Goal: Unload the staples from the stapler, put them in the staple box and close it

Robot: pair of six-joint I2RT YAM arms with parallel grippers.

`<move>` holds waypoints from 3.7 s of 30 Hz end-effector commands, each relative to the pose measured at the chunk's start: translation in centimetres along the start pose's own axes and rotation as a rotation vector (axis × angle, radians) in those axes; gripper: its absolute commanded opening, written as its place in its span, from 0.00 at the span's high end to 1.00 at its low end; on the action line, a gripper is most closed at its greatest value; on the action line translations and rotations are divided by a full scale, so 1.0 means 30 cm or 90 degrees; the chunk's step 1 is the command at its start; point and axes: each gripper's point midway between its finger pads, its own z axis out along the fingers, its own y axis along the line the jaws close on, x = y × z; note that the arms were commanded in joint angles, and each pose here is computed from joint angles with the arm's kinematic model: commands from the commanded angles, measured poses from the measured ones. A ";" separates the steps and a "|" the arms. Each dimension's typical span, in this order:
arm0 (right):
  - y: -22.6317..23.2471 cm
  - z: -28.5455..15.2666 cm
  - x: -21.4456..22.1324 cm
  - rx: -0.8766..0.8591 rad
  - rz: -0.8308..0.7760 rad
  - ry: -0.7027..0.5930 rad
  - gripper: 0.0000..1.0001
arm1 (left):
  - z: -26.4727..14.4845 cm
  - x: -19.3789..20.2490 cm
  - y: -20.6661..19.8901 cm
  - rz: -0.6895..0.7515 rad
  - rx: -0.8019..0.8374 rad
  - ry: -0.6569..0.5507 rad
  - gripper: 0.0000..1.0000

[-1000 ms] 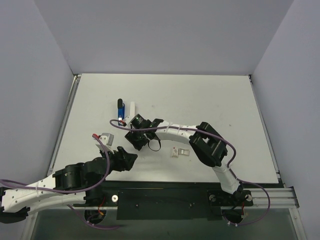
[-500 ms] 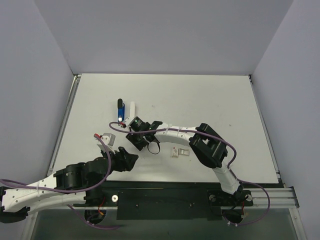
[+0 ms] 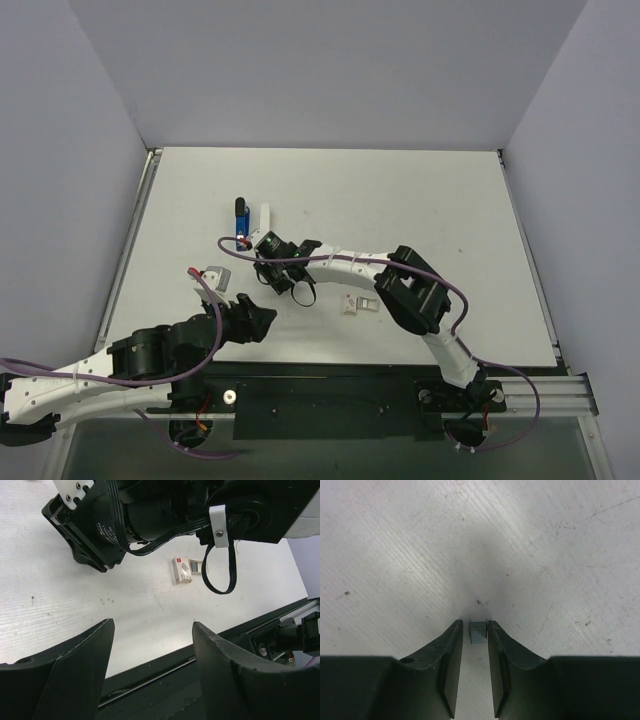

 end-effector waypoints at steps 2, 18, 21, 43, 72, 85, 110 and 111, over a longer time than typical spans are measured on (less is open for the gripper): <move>-0.046 0.034 0.078 0.052 0.013 0.055 0.79 | -0.003 -0.026 -0.017 -0.020 0.009 -0.017 0.26; -0.069 -0.042 0.050 0.084 0.060 0.013 0.93 | 0.000 -0.012 -0.014 -0.020 0.006 -0.007 0.26; -0.075 -0.081 0.036 0.088 0.078 0.000 0.94 | -0.002 -0.015 -0.015 -0.024 0.007 -0.009 0.26; -0.220 -0.534 0.200 0.200 0.256 -0.089 0.95 | -0.007 -0.050 -0.033 -0.019 0.008 -0.022 0.26; -0.394 -0.543 0.559 0.385 0.497 -0.066 0.97 | 0.052 -0.015 -0.109 0.008 0.031 -0.001 0.27; -0.407 -0.477 0.572 0.392 0.517 -0.042 0.98 | 0.048 -0.004 -0.093 0.004 0.032 -0.001 0.27; -0.407 -0.437 0.581 0.390 0.531 -0.029 0.85 | 0.047 -0.001 -0.085 0.006 0.028 0.001 0.26; -0.407 -0.437 0.581 0.390 0.531 -0.029 0.84 | 0.047 -0.001 -0.087 0.004 0.028 0.000 0.26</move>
